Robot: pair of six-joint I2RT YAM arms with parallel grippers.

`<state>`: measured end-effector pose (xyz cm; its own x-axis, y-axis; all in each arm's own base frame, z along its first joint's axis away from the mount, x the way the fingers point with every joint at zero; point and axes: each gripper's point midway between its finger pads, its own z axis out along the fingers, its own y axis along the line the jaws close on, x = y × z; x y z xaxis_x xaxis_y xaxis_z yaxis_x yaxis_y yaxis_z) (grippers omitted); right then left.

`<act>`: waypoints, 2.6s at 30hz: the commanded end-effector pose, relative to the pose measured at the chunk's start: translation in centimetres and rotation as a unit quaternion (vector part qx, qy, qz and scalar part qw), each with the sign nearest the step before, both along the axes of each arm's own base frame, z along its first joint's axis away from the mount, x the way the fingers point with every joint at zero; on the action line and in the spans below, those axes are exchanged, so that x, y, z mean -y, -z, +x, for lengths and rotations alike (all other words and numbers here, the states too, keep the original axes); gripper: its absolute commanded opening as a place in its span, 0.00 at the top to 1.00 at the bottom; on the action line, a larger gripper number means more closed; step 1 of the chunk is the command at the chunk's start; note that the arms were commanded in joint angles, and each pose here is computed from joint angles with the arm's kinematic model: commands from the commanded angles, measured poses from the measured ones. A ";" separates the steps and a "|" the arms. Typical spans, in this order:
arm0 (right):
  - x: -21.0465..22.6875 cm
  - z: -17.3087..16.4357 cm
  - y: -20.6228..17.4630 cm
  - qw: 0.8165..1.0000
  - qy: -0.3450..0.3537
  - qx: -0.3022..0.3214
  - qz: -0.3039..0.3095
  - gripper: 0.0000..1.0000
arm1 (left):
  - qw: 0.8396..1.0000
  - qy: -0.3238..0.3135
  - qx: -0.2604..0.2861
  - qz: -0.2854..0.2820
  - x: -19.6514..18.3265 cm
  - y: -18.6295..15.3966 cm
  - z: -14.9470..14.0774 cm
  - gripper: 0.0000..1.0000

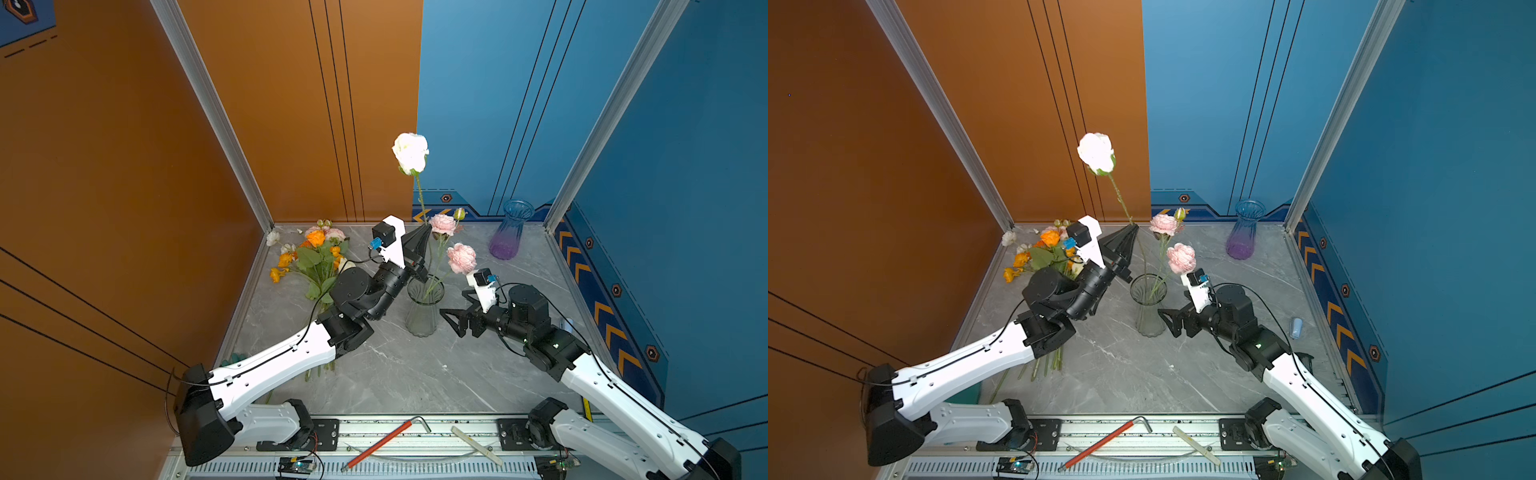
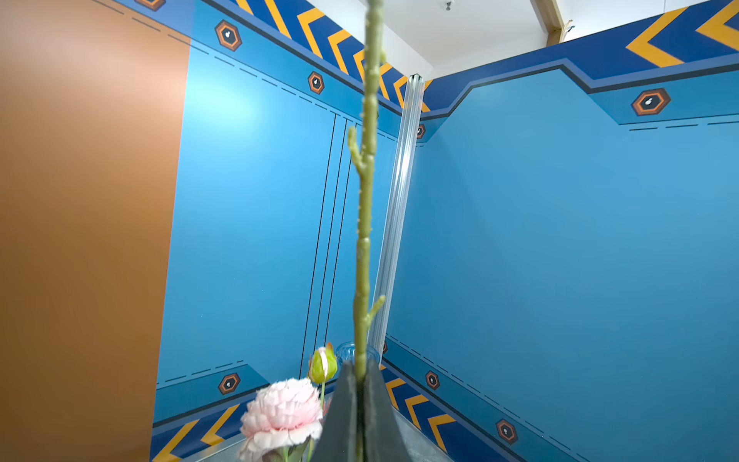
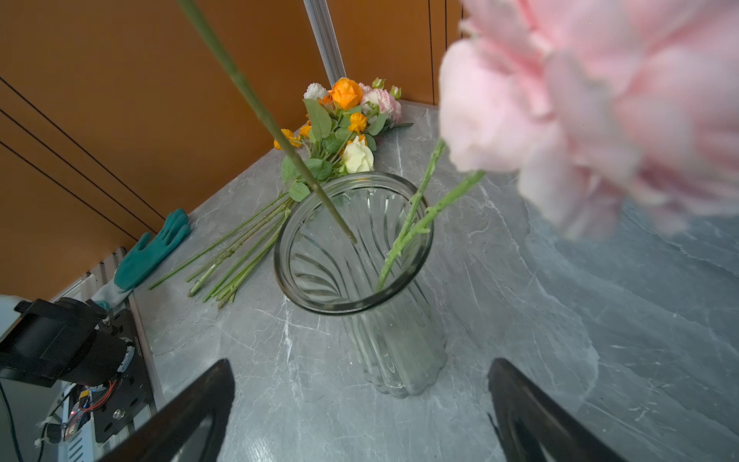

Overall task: Arrange flowers in a vase
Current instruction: Place the flower in the vase, then pick up the flower from the flowers.

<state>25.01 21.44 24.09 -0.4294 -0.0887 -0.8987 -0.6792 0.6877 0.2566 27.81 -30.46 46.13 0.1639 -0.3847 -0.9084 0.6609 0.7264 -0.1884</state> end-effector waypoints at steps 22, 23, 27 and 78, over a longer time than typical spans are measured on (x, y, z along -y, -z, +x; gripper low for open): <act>-0.4 -0.2 -0.5 1.000 -0.012 0.015 0.012 0.00 | 0.990 -0.090 -0.110 0.018 0.7 15.3 1.5 0.81; -0.4 -0.2 -0.6 1.000 -0.012 0.017 0.013 0.00 | 0.989 -0.089 -0.113 0.018 0.5 15.4 1.6 0.78; -0.5 -0.3 -0.5 1.000 -0.014 0.018 0.013 0.00 | 0.986 -0.086 -0.138 0.041 0.6 16.4 1.8 0.65; -3.6 -3.4 -1.5 0.994 -0.101 0.042 0.012 0.00 | 0.636 -0.270 -0.637 0.341 -31.7 37.0 4.2 0.68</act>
